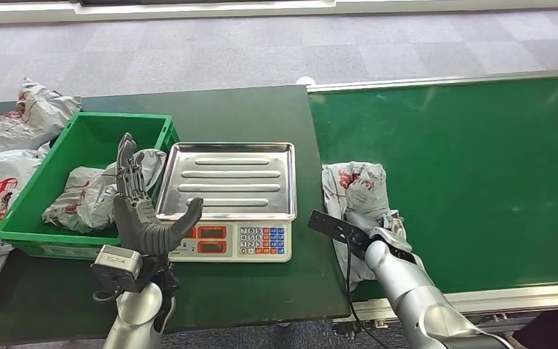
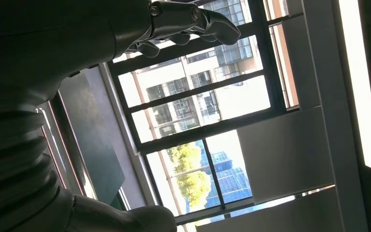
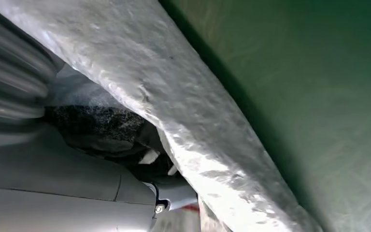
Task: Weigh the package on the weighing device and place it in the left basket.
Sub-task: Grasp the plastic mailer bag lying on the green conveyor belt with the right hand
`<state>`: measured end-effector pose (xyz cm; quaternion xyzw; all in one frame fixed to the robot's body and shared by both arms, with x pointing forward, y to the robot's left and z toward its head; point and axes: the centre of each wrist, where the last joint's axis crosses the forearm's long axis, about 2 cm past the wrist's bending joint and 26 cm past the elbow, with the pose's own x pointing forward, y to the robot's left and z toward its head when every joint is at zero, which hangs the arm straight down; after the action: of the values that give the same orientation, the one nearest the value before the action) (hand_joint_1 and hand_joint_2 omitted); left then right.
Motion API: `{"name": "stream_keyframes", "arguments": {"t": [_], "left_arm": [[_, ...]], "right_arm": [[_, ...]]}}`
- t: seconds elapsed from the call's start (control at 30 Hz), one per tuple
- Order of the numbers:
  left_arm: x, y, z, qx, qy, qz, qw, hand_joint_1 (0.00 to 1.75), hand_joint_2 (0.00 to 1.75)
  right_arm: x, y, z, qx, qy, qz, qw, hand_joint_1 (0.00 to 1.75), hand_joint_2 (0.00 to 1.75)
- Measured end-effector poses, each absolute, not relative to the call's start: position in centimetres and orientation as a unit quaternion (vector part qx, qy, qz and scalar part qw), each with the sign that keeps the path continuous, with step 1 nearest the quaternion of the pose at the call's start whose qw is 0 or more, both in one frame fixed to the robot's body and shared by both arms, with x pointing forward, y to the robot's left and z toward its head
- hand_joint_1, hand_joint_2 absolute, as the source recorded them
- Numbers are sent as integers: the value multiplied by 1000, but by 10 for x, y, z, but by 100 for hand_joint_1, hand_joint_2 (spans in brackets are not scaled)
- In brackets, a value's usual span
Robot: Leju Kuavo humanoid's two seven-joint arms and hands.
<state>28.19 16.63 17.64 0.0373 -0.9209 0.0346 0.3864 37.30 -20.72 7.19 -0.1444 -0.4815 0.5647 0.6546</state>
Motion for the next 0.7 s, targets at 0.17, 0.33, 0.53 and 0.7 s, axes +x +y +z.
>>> {"name": "stream_keyframes", "arguments": {"t": [0.17, 0.33, 0.53, 0.7], "left_arm": [[282, 166, 176, 37, -921, 35, 386, 0, 175], [282, 166, 176, 38, -921, 35, 387, 0, 175], [281, 170, 177, 48, -920, 41, 387, 0, 175], [275, 178, 177, 67, -919, 48, 386, 0, 175]], "right_arm": [[373, -205, 73, -147, -485, 566, 650, 175, 175], [373, -204, 73, -146, -493, 555, 654, 175, 175], [373, -204, 79, -189, -551, 485, 653, 175, 175], [373, -204, 113, -311, -633, 359, 611, 175, 175]]}}
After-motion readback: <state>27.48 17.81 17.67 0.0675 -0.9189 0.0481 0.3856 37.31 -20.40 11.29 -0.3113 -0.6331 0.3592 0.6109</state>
